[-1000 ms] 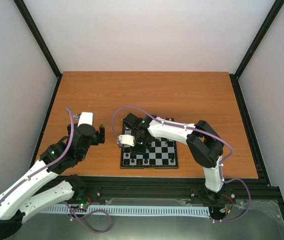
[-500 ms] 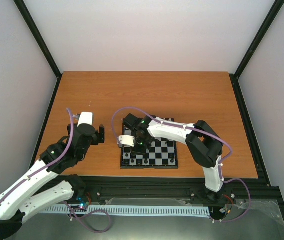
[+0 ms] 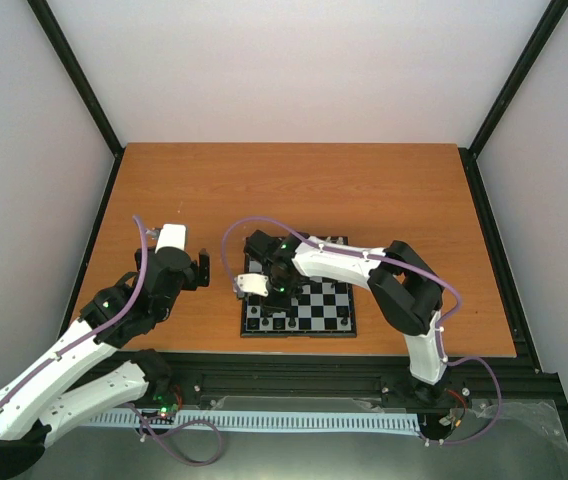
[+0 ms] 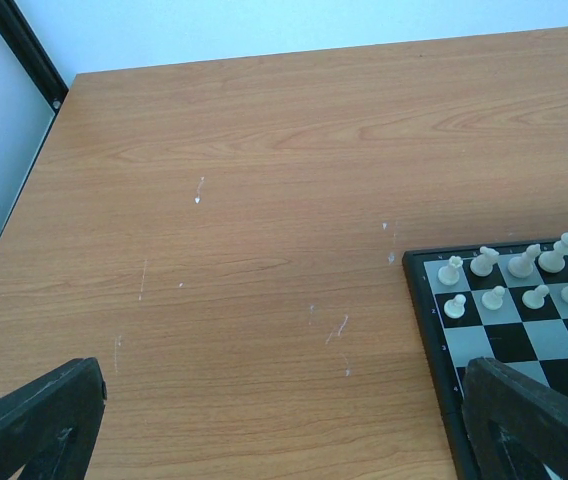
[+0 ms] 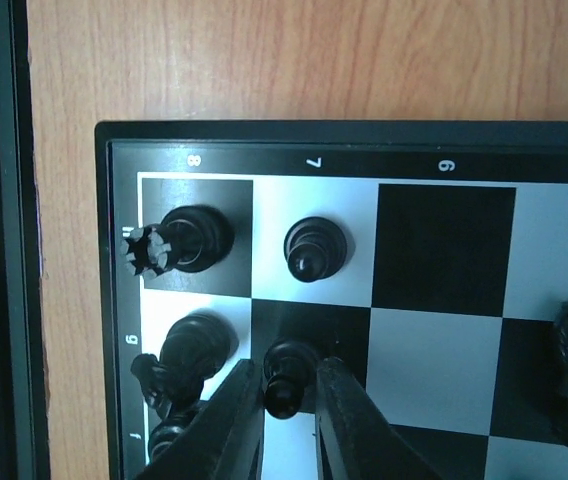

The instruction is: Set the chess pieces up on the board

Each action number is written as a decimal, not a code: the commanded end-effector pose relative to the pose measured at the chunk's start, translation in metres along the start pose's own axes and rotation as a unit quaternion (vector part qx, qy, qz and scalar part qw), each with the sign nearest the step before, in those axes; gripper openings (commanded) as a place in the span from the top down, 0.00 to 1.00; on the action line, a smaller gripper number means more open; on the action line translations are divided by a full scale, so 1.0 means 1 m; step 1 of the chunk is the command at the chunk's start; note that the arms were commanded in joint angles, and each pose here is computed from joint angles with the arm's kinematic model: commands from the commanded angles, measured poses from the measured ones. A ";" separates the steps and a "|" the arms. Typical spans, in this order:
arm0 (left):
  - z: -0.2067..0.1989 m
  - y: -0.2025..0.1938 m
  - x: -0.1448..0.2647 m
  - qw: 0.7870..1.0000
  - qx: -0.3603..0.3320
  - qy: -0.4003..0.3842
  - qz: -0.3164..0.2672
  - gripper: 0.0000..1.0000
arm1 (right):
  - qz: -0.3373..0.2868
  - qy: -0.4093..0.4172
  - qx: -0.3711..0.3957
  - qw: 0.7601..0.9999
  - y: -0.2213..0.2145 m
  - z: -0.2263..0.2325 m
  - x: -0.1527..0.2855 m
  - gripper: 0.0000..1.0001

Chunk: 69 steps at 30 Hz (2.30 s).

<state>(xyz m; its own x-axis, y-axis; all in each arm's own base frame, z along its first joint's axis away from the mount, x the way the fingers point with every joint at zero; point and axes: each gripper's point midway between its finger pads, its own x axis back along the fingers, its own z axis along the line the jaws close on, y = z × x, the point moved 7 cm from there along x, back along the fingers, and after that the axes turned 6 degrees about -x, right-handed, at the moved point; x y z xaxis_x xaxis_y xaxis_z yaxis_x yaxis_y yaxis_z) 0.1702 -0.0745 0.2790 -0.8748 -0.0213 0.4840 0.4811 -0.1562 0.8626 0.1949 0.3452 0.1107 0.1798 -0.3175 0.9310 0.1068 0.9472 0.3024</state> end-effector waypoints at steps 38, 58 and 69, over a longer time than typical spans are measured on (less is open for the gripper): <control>-0.019 0.001 -0.010 0.998 -0.026 -0.053 0.017 0.00 | 0.089 -0.164 0.209 0.960 -0.140 -0.056 0.081 0.52; -0.022 -0.001 -0.011 0.997 -0.031 -0.065 0.016 0.00 | 0.140 -0.115 0.171 0.969 -0.153 -0.078 0.059 0.59; -0.023 -0.002 -0.012 0.997 -0.033 -0.067 0.018 0.00 | 0.131 -0.100 0.151 0.975 -0.156 -0.074 0.059 0.63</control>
<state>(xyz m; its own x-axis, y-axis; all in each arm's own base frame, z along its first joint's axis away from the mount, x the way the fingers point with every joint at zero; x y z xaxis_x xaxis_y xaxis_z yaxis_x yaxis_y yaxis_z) 0.1756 -0.0959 0.2633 -0.8271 0.0941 0.5541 0.5246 -0.2244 0.8212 0.2622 0.1778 0.1016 -0.0581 -0.0807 0.9950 -0.2311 0.9707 0.0653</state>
